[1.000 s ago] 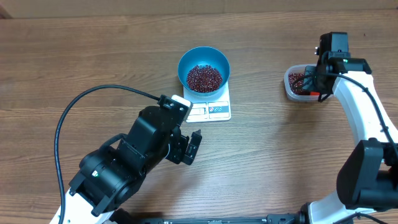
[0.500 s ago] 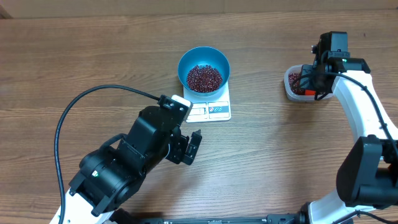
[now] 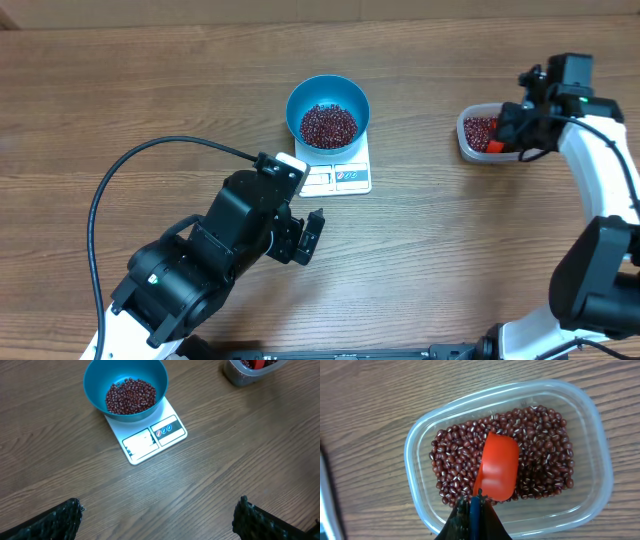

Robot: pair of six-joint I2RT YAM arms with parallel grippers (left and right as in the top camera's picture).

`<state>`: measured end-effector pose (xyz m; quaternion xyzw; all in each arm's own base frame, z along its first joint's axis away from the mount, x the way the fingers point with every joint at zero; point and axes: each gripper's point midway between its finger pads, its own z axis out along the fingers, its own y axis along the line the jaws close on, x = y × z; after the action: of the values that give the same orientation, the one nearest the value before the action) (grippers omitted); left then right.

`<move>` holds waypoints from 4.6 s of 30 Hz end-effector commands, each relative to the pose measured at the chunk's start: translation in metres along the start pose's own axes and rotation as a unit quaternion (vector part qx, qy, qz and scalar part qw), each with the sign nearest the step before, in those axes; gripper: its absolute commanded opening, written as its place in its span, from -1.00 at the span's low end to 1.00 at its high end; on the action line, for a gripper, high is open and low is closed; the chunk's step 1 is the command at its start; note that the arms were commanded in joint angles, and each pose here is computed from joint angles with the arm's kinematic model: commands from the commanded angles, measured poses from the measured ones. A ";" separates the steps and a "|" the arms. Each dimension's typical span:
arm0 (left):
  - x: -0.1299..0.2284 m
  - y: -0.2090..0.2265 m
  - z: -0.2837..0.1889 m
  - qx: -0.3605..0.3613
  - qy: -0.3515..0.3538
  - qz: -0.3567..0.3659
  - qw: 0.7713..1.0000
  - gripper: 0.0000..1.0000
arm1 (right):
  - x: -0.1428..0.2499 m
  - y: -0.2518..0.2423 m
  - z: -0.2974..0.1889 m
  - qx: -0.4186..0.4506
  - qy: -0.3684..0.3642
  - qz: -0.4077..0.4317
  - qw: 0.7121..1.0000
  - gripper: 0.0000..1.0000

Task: Scoop item into bowl and weigh 150g on scale
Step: 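Lower the scoop into the beans with the right gripper, then drag the scoop through the beans to fill it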

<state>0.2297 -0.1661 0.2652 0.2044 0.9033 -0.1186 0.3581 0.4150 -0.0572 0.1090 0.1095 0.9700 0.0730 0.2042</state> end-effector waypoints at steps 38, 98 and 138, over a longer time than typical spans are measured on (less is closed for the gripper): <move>0.002 0.000 0.002 -0.004 0.004 0.010 1.000 0.99 | 0.012 -0.005 0.016 -0.164 0.029 0.029 0.986 -0.93; 0.002 0.000 0.002 -0.004 0.004 0.010 1.000 0.99 | 0.012 -0.023 0.017 -0.242 0.022 0.088 0.966 -0.93; 0.002 0.000 0.002 -0.004 0.004 0.010 1.000 0.99 | 0.000 -0.041 -0.015 -0.351 -0.038 0.123 0.927 -0.93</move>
<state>0.2297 -0.1661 0.2652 0.2044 0.9033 -0.1186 0.3581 0.4011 -0.1027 0.1081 0.1626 0.8660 0.4052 0.2437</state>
